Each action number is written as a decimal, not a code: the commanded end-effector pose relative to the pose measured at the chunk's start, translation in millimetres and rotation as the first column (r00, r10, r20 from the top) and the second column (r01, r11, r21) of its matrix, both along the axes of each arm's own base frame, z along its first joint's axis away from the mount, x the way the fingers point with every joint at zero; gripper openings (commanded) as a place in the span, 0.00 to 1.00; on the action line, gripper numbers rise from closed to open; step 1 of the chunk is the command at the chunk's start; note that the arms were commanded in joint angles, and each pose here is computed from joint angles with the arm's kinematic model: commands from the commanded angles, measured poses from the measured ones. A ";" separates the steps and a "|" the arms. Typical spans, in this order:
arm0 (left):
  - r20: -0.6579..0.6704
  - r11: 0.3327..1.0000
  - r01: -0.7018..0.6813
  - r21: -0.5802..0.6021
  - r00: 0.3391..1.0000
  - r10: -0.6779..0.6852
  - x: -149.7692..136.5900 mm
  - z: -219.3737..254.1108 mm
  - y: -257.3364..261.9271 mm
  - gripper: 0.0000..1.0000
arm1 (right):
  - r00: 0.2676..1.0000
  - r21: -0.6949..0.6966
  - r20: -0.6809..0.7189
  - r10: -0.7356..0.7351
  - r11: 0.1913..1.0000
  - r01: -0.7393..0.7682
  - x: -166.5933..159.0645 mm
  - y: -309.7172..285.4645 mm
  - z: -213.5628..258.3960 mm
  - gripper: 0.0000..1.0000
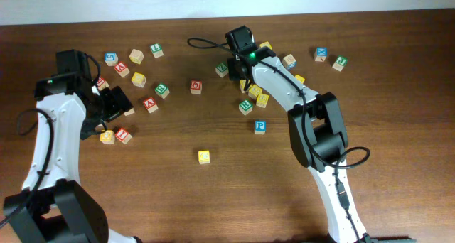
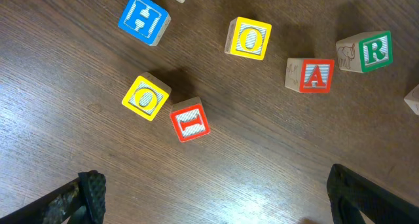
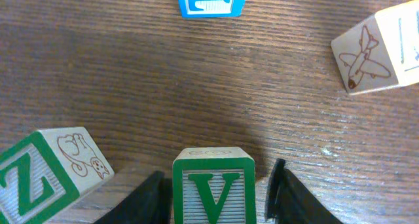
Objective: Spell out CVPR
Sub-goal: 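Carry the V block and set it right of the C block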
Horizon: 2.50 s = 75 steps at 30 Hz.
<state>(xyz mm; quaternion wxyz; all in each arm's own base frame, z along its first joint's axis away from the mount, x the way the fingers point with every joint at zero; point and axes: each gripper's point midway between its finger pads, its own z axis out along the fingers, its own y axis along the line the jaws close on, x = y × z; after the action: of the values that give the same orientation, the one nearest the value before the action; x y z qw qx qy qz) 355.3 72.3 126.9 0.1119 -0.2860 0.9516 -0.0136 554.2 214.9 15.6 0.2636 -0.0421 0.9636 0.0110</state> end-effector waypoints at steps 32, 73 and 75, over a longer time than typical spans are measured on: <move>0.022 1.000 0.012 0.013 1.000 -0.012 2.2 8.2 1.8 0.99 | 0.958 0.014 -0.256 -0.130 0.990 0.138 -237.9 17.1 169.4 0.17; 0.025 1.000 0.012 0.013 1.000 -0.012 2.8 8.3 1.9 0.99 | 0.968 0.075 -0.251 -0.019 0.996 0.040 -282.6 68.6 -9.3 0.32; 0.025 1.000 0.013 0.013 1.000 -0.013 2.8 8.3 1.7 0.99 | 0.968 0.078 -0.252 -0.018 0.996 0.039 -282.7 69.0 -9.3 0.32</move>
<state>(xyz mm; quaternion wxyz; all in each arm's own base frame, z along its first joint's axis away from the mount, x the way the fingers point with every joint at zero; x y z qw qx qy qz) 355.9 72.4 127.4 0.1131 -0.2860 0.9514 -0.0137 277.5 284.9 15.6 0.1490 -0.0050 0.9868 0.0627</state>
